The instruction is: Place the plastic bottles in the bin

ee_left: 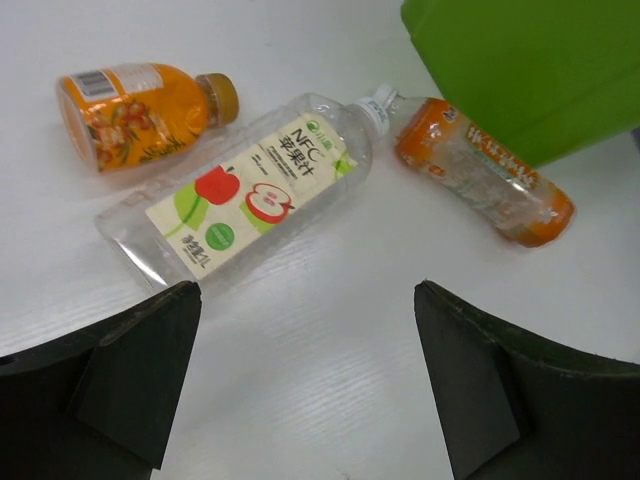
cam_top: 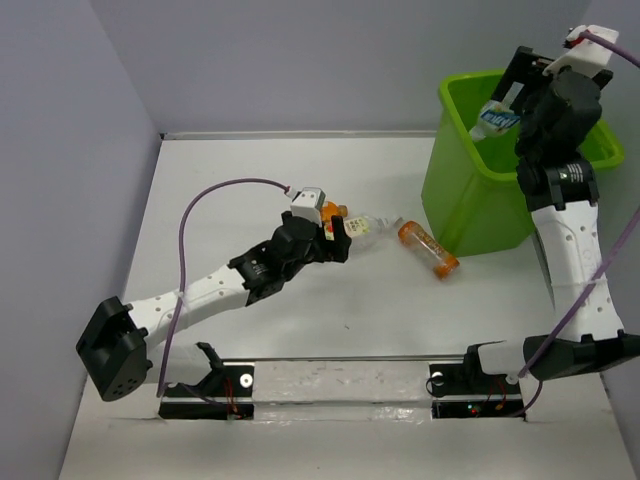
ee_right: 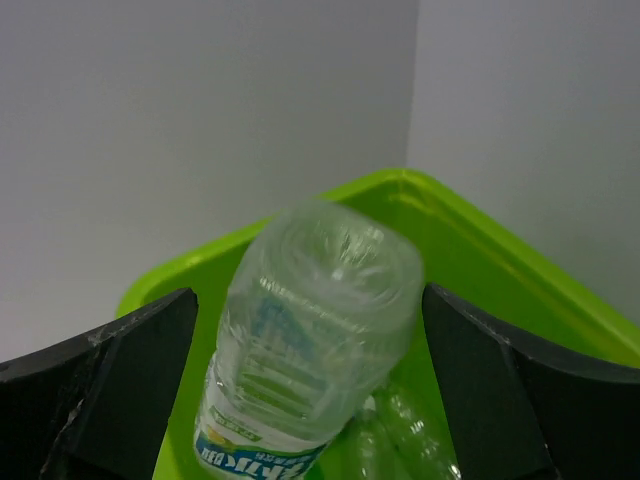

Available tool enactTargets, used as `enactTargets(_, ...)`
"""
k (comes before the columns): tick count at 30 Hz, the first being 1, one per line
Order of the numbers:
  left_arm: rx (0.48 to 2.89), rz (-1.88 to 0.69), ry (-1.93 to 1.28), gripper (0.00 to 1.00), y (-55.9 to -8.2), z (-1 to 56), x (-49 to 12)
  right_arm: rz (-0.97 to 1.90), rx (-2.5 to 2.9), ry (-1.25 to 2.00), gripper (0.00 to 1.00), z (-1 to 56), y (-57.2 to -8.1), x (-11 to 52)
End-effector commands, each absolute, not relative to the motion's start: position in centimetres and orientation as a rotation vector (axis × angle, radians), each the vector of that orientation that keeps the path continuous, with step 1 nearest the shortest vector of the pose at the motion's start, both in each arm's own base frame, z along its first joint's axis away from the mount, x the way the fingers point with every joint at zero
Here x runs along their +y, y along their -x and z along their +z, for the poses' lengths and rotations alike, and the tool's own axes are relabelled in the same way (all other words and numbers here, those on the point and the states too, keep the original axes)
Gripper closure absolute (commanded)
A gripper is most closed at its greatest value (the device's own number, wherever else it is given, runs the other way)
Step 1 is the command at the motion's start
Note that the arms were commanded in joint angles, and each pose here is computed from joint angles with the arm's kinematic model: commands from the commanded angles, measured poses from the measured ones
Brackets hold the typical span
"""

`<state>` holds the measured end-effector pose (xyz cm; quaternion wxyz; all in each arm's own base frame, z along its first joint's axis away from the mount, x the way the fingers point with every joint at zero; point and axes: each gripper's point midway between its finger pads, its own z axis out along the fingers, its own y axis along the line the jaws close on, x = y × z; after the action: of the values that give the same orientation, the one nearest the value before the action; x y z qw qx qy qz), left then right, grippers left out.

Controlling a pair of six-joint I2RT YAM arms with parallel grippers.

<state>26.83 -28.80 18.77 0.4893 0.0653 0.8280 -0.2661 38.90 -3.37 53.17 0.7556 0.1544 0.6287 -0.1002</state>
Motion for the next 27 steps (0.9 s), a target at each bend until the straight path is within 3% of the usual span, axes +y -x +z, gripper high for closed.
enactTargets(1,1.949,-0.387,-0.34,0.02,-30.0,20.8,-28.4,-0.163,1.449,-0.243,0.0,52.6,-37.9,-1.9)
enactTargets(10,1.97,-0.291,-0.836,0.04,-32.9,16.0,-33.4,0.251,1.428,-0.094,0.0,52.4,-31.0,4.1)
enactTargets(27,2.146,-0.166,-1.002,0.01,-35.3,9.3,-32.4,0.453,1.464,0.02,0.0,47.7,-26.1,7.3)
